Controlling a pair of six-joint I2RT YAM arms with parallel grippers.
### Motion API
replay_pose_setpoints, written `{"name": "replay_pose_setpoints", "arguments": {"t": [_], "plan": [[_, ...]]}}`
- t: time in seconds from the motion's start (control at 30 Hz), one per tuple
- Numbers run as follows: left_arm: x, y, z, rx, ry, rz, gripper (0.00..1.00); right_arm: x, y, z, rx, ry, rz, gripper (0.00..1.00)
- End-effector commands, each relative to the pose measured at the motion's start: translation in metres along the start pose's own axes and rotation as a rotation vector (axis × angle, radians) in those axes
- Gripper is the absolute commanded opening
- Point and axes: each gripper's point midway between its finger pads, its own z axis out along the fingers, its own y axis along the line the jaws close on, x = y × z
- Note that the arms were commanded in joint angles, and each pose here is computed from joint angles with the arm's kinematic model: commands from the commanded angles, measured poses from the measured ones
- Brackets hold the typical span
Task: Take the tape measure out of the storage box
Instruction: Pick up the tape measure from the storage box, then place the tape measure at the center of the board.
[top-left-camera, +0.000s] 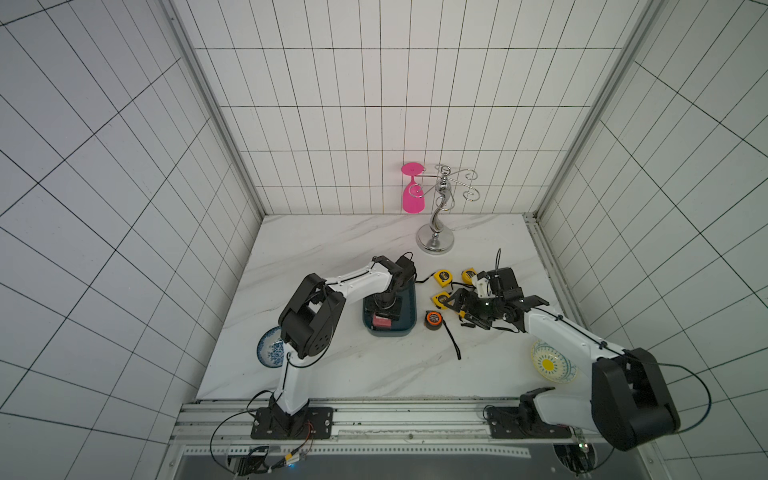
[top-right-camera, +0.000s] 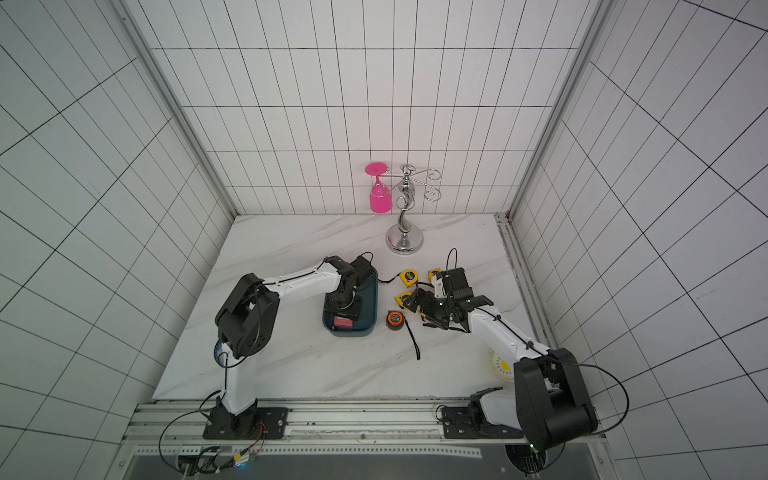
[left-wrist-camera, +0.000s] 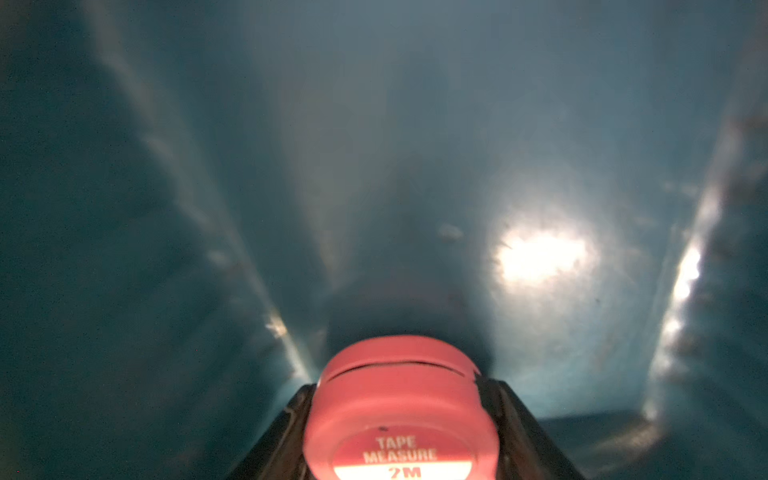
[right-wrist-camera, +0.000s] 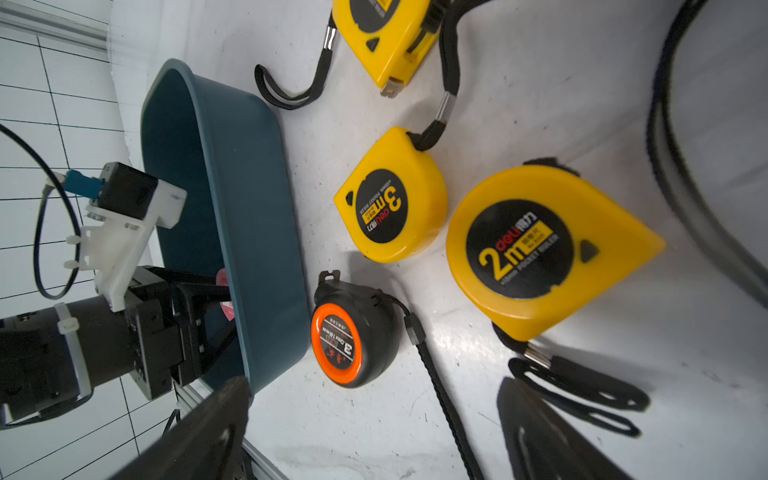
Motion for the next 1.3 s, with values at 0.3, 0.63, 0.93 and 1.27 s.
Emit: {"name": "replay_pose_setpoints", "arguments": {"t": [0.3, 0.63, 0.93, 1.27], "plan": [[-0.051, -0.021, -0.106, 0.233, -0.26, -0.228, 0.0, 0.001, 0.046, -0.009, -0.168, -0.086, -0.109, 0.97], [-0.073, -0.055, -0.161, 0.481, -0.313, -0.355, 0.0, -0.004, 0.081, -0.018, -0.254, -0.19, -0.209, 0.97], [-0.077, -0.078, -0.199, 0.654, -0.315, -0.397, 0.0, -0.016, 0.105, -0.031, -0.321, -0.306, -0.269, 0.97], [-0.065, -0.113, -0.204, 0.73, -0.266, -0.364, 0.0, -0.022, 0.125, -0.036, -0.376, -0.357, -0.318, 0.96]]}}
